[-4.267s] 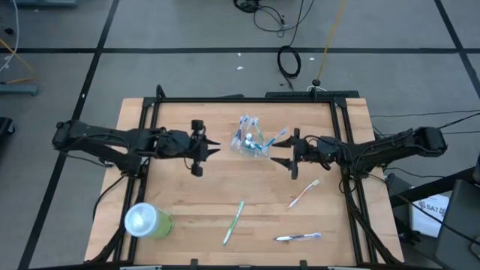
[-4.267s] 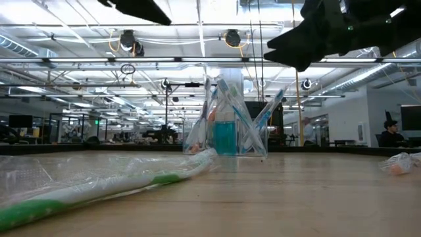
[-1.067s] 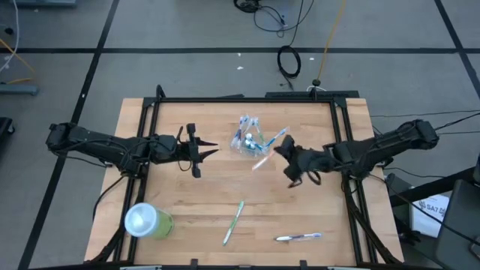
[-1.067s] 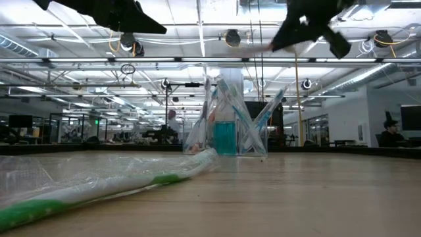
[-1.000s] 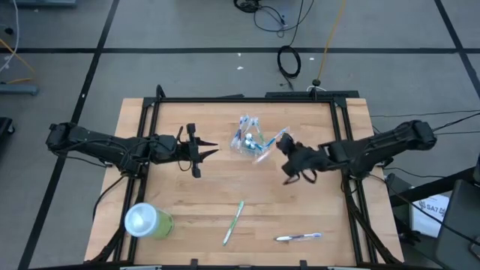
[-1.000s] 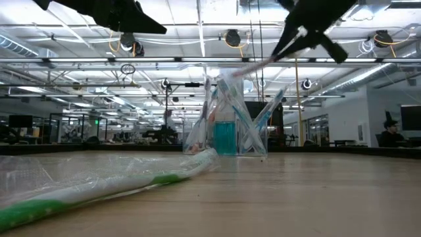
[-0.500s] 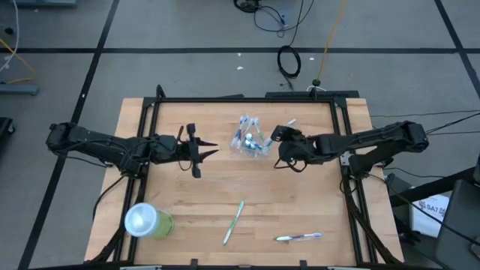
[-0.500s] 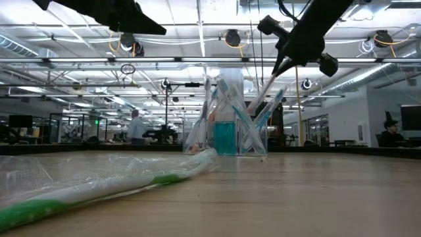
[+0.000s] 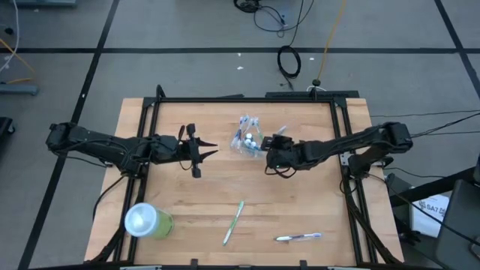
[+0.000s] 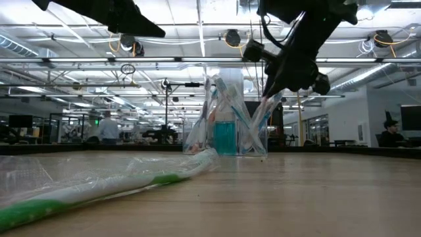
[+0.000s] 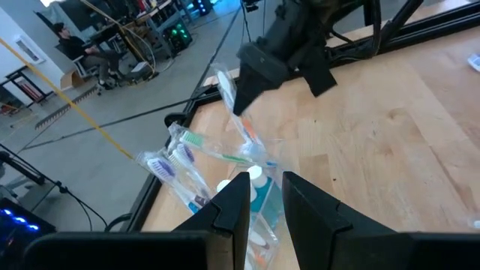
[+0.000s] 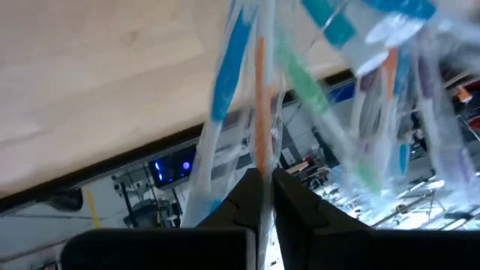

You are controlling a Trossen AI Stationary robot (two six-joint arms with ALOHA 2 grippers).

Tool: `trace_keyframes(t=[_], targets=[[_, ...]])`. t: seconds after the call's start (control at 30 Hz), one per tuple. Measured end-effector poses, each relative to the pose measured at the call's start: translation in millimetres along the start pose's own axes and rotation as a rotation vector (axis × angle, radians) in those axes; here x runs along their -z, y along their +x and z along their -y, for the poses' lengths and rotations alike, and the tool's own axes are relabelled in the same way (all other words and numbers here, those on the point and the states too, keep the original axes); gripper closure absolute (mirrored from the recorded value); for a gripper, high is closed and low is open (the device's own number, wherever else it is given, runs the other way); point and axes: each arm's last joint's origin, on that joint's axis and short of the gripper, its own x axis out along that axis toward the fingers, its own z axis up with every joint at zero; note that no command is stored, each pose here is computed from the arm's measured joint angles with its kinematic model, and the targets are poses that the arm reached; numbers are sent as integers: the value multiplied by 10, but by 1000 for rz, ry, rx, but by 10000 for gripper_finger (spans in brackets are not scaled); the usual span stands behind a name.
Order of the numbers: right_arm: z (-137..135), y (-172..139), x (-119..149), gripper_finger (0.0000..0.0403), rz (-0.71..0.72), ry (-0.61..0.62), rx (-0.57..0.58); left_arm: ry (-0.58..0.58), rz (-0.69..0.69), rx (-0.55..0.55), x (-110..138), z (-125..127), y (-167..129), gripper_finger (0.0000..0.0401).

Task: Pick & Place toothbrushing station
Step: Put the orange toothbrush into the transparent organizer

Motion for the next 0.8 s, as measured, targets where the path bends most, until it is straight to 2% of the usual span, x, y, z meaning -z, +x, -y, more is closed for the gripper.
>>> trace_keyframes(t=[0.17,0.43,0.57,0.8], targets=[[39,17,-71,389,13,-53,24,-1,0,0,0,0,0,313],[64,5,-116,382,168,25,52,-3,-8,2,8,2,0,313],[104,3,-117,361,187,151,75,-3,-8,2,8,2,0,313],[131,-12,-126,313,197,183,97,-7,-7,2,7,2,0,313]])
